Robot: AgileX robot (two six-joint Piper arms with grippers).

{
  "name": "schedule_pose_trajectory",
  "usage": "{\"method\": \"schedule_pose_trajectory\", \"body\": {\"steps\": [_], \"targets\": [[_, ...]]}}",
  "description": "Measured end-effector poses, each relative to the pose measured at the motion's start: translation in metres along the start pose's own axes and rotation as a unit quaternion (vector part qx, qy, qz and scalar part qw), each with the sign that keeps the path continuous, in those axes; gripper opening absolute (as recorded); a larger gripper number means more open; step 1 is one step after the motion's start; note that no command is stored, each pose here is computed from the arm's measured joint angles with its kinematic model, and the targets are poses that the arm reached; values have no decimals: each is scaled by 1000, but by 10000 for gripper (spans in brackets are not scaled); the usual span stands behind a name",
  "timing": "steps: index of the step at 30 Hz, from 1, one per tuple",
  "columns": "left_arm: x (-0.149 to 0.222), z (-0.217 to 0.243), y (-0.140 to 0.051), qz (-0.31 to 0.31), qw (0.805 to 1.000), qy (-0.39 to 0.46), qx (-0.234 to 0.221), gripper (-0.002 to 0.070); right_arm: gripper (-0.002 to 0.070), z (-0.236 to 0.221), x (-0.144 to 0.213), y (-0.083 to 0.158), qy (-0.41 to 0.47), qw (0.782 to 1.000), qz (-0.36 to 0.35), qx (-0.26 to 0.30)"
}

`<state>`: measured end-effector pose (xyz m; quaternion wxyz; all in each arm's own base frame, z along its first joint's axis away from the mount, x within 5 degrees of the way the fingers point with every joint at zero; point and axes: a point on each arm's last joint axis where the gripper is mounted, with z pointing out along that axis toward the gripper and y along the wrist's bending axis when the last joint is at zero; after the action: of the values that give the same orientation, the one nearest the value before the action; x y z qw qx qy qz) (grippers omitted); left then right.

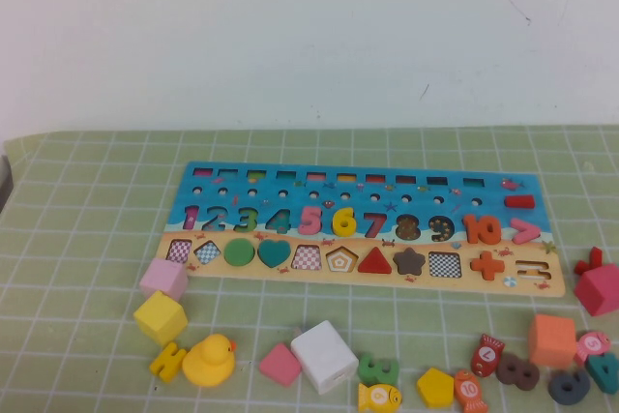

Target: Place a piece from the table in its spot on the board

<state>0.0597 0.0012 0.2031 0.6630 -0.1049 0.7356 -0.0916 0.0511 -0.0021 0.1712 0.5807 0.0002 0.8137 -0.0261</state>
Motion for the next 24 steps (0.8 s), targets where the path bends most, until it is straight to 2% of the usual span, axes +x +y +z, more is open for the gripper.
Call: {"method": "schedule_pose_trajectory", "body": {"steps": [4,11,20,24], "targets": [[4,1,3,8,1000,1,-16,-2,-3,0,0,0,0,1000,2,-1],[10,-2,5,27,1000,-12,-9,-2,-3,0,0,0,0,1000,2,-1],[21,-3,6,68,997,46,-15,-2,-3,0,0,0,0,1000,2,-1],[27,-4,6,91,993,81,-1,-2,-3,0,0,0,0,1000,0,0]]}}
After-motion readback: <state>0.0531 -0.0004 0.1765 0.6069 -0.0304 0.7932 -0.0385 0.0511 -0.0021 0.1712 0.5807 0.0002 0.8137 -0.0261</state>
